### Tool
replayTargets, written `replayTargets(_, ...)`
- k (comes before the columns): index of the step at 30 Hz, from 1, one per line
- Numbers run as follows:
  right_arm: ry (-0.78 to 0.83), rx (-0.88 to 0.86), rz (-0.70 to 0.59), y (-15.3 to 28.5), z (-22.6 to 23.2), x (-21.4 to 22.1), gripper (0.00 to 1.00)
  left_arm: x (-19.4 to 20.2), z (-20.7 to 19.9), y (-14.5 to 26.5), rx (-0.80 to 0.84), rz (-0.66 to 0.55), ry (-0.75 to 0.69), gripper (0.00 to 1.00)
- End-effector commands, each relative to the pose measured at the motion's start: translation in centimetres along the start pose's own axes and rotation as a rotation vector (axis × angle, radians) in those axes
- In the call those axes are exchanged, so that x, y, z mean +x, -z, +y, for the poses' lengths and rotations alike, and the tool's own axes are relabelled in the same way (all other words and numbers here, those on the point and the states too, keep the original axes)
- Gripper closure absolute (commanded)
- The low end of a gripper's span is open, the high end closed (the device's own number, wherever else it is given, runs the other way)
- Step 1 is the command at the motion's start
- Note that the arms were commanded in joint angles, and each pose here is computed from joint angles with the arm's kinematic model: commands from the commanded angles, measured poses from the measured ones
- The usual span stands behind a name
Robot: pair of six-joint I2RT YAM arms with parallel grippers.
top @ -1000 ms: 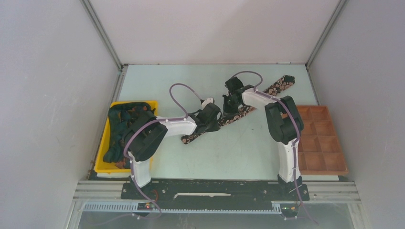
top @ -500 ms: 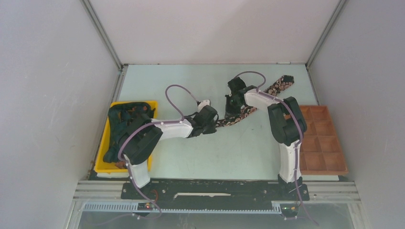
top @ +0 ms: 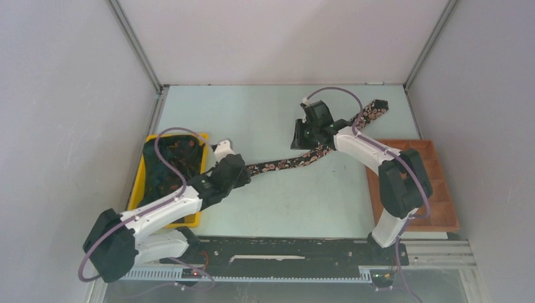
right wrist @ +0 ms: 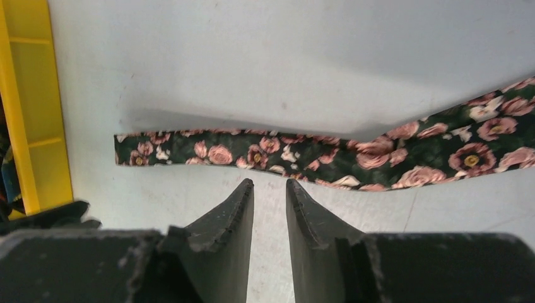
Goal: Roll the ties
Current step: Flatten out the tie at the center of the board.
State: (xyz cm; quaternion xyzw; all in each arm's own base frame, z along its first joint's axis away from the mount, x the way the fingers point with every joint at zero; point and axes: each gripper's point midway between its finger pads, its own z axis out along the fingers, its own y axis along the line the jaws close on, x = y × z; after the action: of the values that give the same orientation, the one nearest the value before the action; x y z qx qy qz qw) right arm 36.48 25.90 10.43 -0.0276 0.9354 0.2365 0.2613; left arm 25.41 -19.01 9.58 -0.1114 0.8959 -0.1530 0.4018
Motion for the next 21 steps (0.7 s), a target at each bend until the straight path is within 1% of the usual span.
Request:
replayTargets(1,0.050,-0.004,-0.086,2.4,2.5,0.0,0.70,-2.3,4.0,0.8,-0.107,-0.119,0.032,0.53)
replayTargets(3,0.061,0.012,-0.110,3.4,2.9,0.5,0.68,-3.1,4.8,1.3,-0.108,-0.143,0.045,0.50)
replayTargets(6,0.050,-0.002,-0.124,4.5,3.3,1.6,0.64,-3.7,5.7,1.6,-0.090,-0.133,0.117,0.44)
replayTargets(8,0.040,-0.024,-0.140,5.2,3.4,1.9,0.59,-3.9,6.8,1.2,-0.088,-0.123,0.180,0.42)
replayTargets(10,0.037,-0.032,-0.147,5.4,3.4,2.2,0.49,-4.1,6.9,0.6,-0.048,-0.123,0.217,0.42)
replayTargets(11,0.038,-0.037,-0.144,5.4,3.3,2.5,0.47,-4.0,7.0,0.4,-0.033,-0.121,0.237,0.41)
replayTargets(17,0.047,-0.122,-0.113,4.3,4.3,3.6,0.47,-3.5,7.0,-0.5,0.009,-0.088,0.322,0.42)
replayTargets(21,0.060,-0.167,-0.096,3.6,4.9,3.8,0.48,-3.2,7.0,-1.1,-0.008,-0.059,0.371,0.44)
